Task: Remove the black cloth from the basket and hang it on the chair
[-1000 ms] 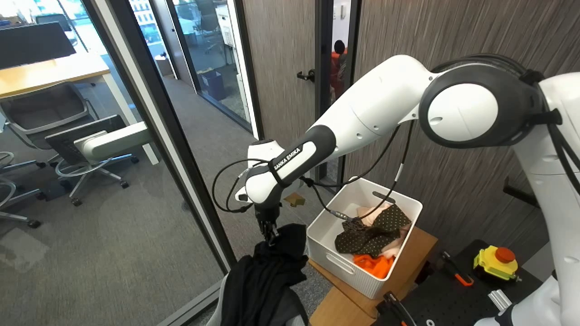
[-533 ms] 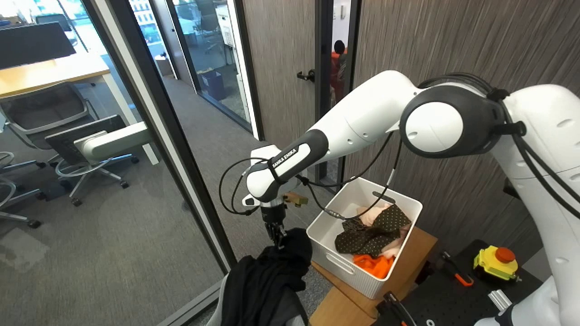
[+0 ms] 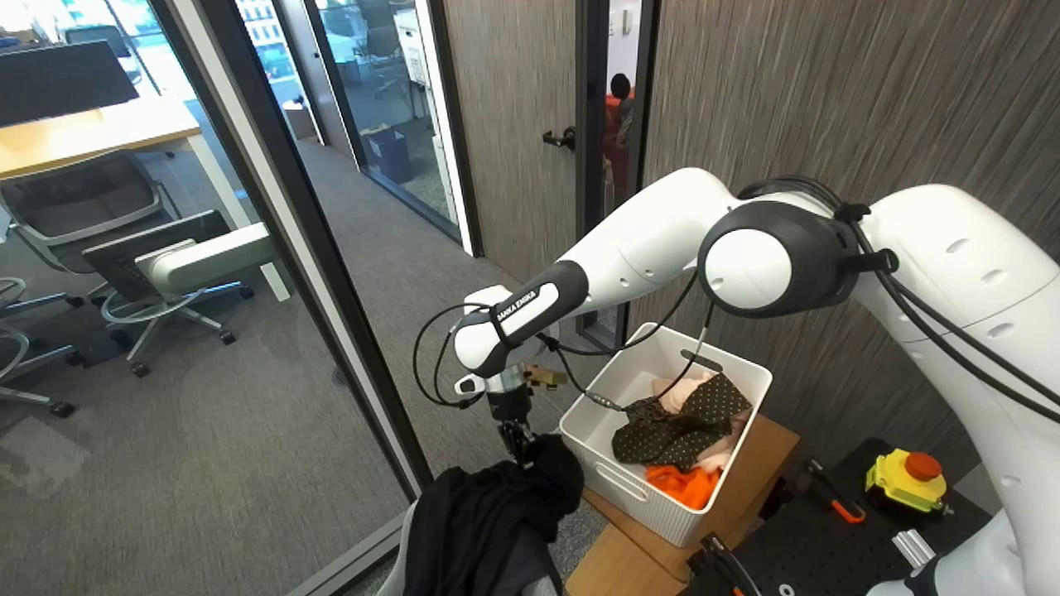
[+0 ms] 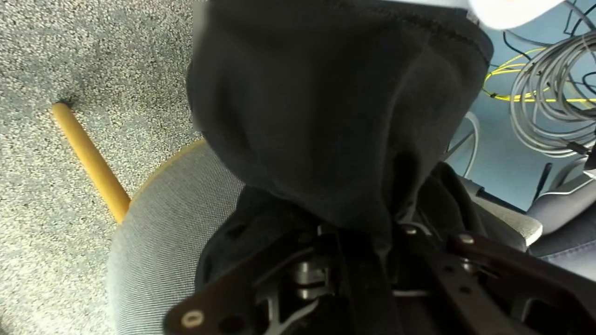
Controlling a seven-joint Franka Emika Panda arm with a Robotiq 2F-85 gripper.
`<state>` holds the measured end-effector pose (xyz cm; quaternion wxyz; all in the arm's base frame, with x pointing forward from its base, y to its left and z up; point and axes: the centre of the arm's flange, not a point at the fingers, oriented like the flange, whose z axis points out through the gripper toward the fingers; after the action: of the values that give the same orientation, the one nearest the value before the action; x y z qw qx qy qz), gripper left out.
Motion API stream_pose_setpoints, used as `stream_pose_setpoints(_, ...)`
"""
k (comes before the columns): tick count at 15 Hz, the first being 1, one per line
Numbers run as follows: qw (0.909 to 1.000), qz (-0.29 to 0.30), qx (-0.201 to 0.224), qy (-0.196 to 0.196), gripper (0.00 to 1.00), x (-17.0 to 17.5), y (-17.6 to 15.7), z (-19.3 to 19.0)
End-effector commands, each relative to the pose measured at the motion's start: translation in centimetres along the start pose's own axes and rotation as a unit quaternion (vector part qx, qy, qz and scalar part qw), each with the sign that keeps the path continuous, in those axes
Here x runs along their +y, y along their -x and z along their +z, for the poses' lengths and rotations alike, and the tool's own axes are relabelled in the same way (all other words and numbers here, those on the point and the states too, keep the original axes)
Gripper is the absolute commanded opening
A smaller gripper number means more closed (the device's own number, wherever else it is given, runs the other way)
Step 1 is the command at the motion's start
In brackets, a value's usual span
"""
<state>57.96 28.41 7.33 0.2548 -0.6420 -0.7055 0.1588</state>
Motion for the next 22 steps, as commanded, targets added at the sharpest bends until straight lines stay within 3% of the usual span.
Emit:
stream_pose_setpoints(1,0.9999,-0.002,-0.002,-0.013,0.08,1.9,-0.7,-0.7)
stream_pose_setpoints(3,0.9999,0.004,-0.009,-0.007,0.36,2.0,-0.8,-1.0)
stream_pose_setpoints(11,0.9985,0.02,-0.012,0.049,0.95,0.4,0.4,-6.1)
stream_pose_setpoints(13,0.9969,0.034,-0.013,0.07,1.0,-0.9,1.1,-8.6)
stream_pose_setpoints(17,0.9872,0.082,-0.01,0.137,1.0,-4.6,3.0,-15.3)
stream_pose_setpoints(19,0.9797,0.112,-0.007,0.166,1.0,-7.2,4.1,-18.7)
stream_pose_setpoints(22,0.9605,0.175,0.0,0.217,1.0,-11.9,5.7,-22.6)
